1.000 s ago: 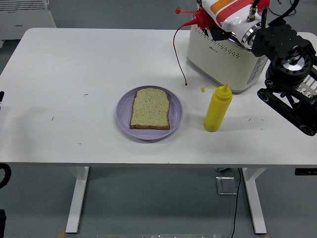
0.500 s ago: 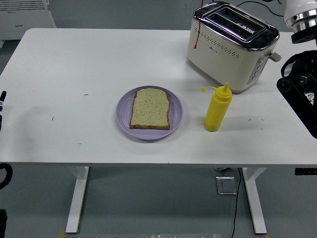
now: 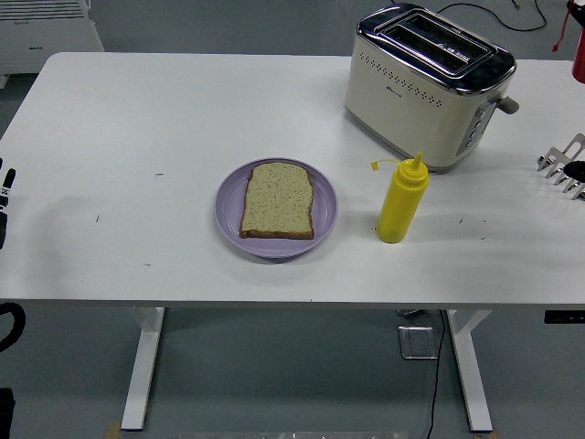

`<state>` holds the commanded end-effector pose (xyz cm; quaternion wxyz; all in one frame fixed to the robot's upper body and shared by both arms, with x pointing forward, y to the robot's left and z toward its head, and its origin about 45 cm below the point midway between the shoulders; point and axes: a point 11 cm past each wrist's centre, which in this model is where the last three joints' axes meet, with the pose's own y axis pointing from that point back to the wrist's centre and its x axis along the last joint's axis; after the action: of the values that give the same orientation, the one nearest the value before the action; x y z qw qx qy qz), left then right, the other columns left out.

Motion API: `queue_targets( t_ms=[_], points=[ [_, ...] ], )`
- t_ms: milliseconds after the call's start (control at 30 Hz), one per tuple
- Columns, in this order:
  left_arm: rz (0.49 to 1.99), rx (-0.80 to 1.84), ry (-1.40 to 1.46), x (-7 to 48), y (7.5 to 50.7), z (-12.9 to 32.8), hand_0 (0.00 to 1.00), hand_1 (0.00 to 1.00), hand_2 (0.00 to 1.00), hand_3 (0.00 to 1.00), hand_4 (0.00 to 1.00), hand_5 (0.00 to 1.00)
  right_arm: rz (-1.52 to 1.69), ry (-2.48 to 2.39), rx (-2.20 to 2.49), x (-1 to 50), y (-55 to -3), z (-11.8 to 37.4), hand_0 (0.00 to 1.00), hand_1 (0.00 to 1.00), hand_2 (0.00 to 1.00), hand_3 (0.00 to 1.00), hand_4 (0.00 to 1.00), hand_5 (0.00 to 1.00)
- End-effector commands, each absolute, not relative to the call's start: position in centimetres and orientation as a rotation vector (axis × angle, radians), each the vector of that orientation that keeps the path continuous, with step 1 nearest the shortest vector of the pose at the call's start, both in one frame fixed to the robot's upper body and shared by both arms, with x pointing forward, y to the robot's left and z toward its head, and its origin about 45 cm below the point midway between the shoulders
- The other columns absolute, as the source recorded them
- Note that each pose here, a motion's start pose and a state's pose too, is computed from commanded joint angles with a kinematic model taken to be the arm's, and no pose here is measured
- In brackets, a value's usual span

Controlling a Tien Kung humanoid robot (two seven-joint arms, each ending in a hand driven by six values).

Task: Pick up the cup,pour liquid into bread,place the cup on the desk

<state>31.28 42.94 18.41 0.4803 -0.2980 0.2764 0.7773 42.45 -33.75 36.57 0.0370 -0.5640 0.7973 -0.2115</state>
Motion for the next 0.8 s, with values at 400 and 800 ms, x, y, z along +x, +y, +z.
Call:
queue_targets(
  t_ms=[400,800],
  points=[
    [1.893,-0.722,0.679,31.3,42.8,18.3,0.777,0.732,0.727,0.659,0.524,0.927,0.032,2.280,-1.835,41.2,-34.0,28.8,0.083,0.238,0.345,0.405,0.687,0.119],
    [1.890,-0.731,0.675,31.4,42.8,18.5,0.778,0.732,0.727,0.660,0.524,0.927,0.229,2.222,-1.845,39.6,-33.4,23.1,0.131,0.250,0.349,0.404,0.670,0.128]
  ],
)
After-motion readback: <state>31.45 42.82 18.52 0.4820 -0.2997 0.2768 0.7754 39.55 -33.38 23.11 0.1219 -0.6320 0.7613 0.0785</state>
